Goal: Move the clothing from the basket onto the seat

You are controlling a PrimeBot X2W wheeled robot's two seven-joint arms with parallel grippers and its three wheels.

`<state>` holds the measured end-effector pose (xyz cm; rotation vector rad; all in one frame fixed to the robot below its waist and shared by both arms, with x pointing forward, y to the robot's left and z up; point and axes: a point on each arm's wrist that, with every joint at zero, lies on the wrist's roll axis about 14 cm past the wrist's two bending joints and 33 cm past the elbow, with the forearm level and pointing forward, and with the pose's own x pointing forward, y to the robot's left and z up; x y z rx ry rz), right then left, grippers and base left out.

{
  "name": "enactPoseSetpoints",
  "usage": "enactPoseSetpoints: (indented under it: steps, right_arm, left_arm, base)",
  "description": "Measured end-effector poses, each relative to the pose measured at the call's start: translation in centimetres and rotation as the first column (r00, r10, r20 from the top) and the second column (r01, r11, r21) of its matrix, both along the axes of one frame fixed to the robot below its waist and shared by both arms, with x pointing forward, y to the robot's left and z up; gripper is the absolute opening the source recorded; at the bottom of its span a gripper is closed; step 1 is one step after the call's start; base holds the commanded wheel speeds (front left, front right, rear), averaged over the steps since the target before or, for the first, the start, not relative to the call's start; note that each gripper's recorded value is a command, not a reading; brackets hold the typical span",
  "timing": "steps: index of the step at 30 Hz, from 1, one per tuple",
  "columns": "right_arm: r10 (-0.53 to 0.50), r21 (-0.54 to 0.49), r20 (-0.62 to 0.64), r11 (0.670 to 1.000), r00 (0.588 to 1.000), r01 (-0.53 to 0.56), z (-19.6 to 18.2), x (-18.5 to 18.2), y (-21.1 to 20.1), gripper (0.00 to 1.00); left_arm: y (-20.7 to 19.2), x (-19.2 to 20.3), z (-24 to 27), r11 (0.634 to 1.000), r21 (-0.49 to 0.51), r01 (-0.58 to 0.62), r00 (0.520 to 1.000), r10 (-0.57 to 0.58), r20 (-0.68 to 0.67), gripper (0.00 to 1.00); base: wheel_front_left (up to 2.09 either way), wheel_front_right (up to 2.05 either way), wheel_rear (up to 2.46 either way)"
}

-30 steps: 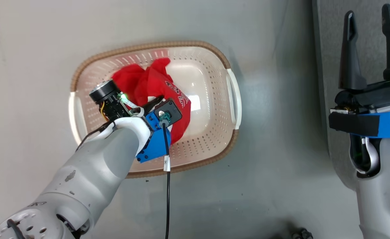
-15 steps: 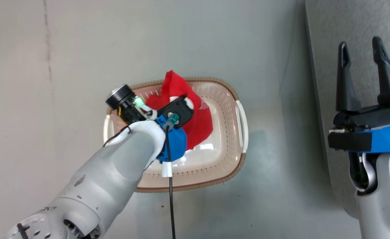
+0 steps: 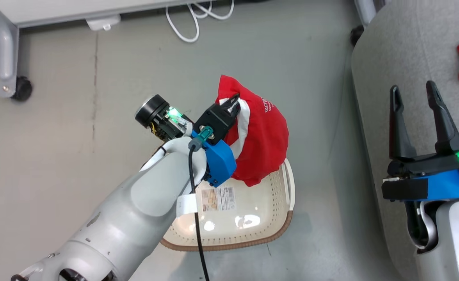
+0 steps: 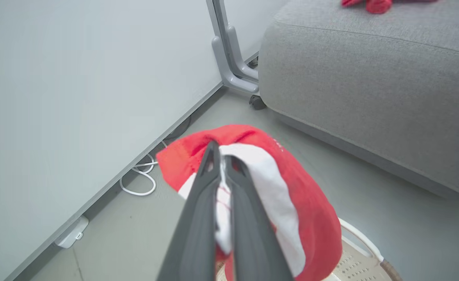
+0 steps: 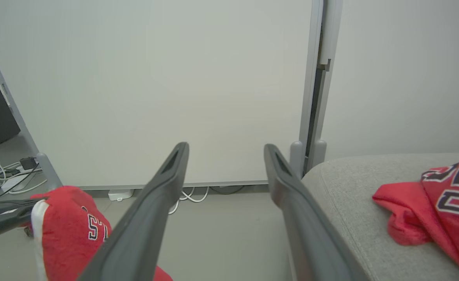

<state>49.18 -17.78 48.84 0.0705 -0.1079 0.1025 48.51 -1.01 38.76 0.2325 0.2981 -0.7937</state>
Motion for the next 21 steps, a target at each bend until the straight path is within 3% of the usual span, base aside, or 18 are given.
enactPoseSetpoints:
  steps: [11,21]
  right_arm:
    - [-0.014,0.008,0.033,1.0,0.999,0.014,2.6,-3.2,-0.2,1.0]
    - [-0.021,0.014,0.062,1.0,0.998,0.02,4.4,-6.1,-0.3,1.0]
  left_arm:
    - [-0.9,0.0,9.5,0.987,-0.161,-0.024,0.981,0.054,0.187,0.0]
    - [-1.4,-2.4,15.3,0.973,-0.229,0.014,0.951,0.058,0.303,0.0]
  base:
    - [0.0,0.0,0.0]
    - [0.0,0.0,0.0]
